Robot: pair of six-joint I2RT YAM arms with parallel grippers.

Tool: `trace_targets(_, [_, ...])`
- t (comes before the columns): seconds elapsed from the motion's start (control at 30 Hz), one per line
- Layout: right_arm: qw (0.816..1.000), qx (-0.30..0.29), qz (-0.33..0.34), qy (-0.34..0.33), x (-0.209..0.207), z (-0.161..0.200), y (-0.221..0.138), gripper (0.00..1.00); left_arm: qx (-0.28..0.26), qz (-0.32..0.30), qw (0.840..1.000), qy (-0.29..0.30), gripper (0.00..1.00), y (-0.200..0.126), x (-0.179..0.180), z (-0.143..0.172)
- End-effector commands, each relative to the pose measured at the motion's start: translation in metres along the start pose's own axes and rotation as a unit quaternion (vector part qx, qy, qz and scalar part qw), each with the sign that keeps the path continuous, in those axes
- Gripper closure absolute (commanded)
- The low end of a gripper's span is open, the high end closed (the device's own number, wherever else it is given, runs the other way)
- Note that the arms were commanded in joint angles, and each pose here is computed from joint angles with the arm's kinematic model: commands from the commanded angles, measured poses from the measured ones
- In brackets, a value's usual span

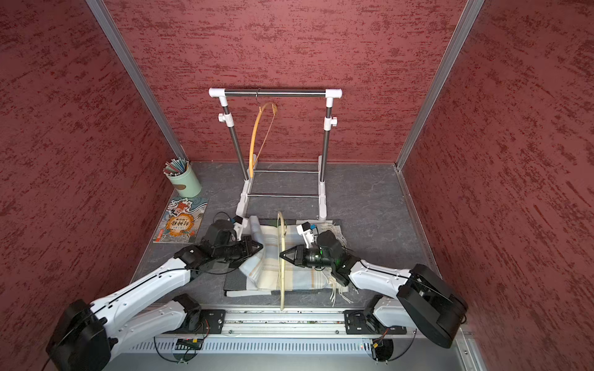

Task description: Hang the scarf on the hanger

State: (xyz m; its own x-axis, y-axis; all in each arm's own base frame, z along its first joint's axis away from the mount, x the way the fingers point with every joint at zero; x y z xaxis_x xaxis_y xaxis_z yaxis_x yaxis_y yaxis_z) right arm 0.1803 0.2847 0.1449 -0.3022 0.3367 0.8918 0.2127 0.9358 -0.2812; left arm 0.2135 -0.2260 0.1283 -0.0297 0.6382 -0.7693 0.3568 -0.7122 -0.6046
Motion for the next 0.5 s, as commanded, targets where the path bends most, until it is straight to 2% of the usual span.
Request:
trace_targets(0.0, [0.997, 0.011, 0.068, 0.042, -0.036, 0.016, -0.014, 1.00, 0.025, 0.063, 0.997, 0.021, 1.00, 0.043, -0.032, 0.002])
trace_targets(0.13, [0.996, 0.010, 0.079, 0.038, -0.038, 0.019, -0.023, 1.00, 0.063, 0.056, 0.996, 0.035, 1.00, 0.099, -0.040, 0.014])
trace_targets(0.23, [0.996, 0.014, 0.082, 0.039, -0.040, 0.022, -0.026, 1.00, 0.074, 0.068, 0.993, 0.055, 1.00, 0.123, -0.051, 0.023])
trace_targets(0.37, [0.996, 0.023, 0.078, 0.042, -0.040, 0.025, -0.027, 1.00, 0.083, 0.089, 0.989, 0.085, 1.00, 0.126, -0.063, 0.033])
trace_targets(0.47, [0.996, 0.021, 0.075, 0.039, -0.038, 0.024, -0.028, 1.00, 0.078, 0.102, 0.987, 0.099, 1.00, 0.113, -0.068, 0.036])
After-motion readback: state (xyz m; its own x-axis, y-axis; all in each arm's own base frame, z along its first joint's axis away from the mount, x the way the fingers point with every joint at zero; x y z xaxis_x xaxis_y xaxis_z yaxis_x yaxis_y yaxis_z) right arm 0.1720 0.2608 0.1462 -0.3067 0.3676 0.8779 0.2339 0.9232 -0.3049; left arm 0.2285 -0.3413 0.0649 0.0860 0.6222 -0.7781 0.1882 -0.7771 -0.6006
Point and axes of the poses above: each gripper's point midway between its finger pads, its own y axis out along the fingers, its own x axis along the line the jaws close on, z = x × y, the point moved 2 cm from there along -y, back along the fingers, and after that the axes turned 6 degrees about -y, right-handed, at the moved point
